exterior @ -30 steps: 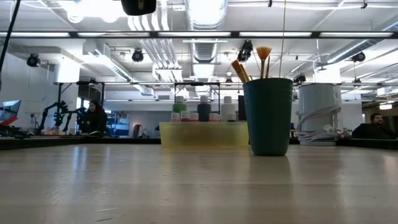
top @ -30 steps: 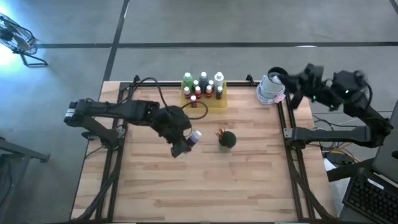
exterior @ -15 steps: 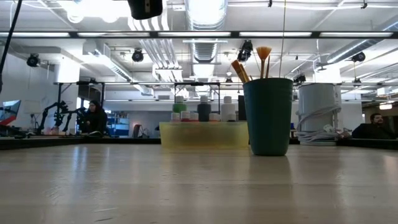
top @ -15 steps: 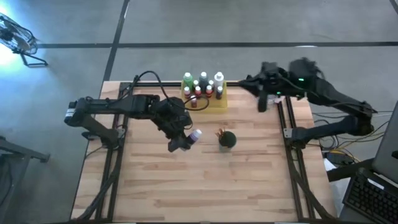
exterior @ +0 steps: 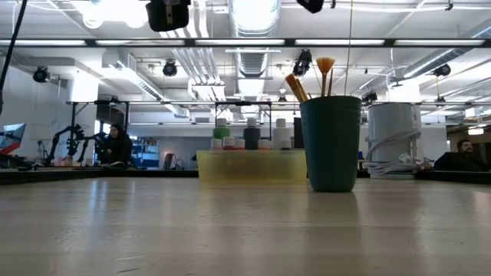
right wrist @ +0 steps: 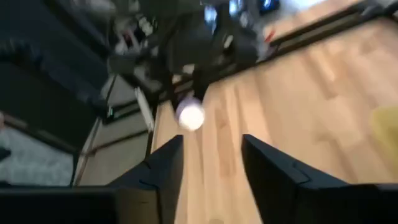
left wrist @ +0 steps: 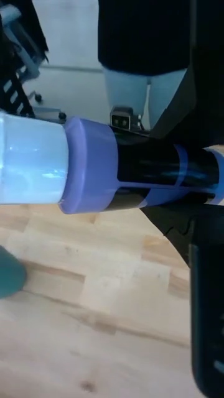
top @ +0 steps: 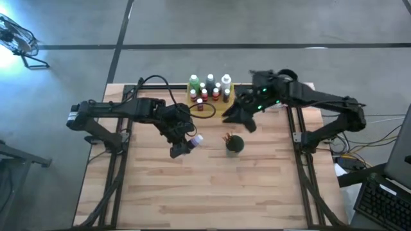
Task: Pick & Place Paint Supplies
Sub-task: Put the purple paint bottle into the yellow bin
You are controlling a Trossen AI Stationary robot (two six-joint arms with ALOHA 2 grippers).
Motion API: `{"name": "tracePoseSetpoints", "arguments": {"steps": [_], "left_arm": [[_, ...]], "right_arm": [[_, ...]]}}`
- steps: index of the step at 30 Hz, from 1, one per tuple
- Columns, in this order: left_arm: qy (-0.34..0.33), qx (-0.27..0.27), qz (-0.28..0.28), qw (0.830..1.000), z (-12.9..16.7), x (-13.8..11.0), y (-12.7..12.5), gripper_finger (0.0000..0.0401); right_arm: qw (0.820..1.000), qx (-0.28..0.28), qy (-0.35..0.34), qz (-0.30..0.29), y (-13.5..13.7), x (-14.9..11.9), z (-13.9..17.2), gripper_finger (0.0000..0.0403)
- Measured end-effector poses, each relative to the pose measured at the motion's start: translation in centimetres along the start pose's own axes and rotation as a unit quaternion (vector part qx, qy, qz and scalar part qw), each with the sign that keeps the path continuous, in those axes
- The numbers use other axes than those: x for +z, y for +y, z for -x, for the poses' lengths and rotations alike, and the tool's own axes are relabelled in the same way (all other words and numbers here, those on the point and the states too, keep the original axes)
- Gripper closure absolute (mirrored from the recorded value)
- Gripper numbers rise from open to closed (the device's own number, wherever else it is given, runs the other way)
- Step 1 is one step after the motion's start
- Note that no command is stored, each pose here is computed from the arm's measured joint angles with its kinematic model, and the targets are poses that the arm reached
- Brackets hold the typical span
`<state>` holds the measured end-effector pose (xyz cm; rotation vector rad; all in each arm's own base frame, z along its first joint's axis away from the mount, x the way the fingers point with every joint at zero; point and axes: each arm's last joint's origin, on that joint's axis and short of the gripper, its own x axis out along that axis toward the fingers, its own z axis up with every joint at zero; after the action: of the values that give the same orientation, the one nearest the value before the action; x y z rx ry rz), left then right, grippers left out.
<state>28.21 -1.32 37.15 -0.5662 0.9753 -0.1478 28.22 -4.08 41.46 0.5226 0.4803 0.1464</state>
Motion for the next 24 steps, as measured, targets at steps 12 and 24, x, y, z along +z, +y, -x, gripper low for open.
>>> {"name": "tracePoseSetpoints", "arguments": {"steps": [12, 24], "left_arm": [[-0.013, 0.028, -0.031, 0.999, 0.1, 0.2, 0.4, 0.0293], [-0.011, 0.028, -0.040, 0.999, 0.1, 0.1, 0.4, 0.0293]], "right_arm": [[0.998, 0.032, 0.036, 0.033, 1.0, -0.1, -5.9, 0.0163], [0.996, 0.030, 0.072, 0.037, 0.6, -0.4, -10.0, 0.0143]]}}
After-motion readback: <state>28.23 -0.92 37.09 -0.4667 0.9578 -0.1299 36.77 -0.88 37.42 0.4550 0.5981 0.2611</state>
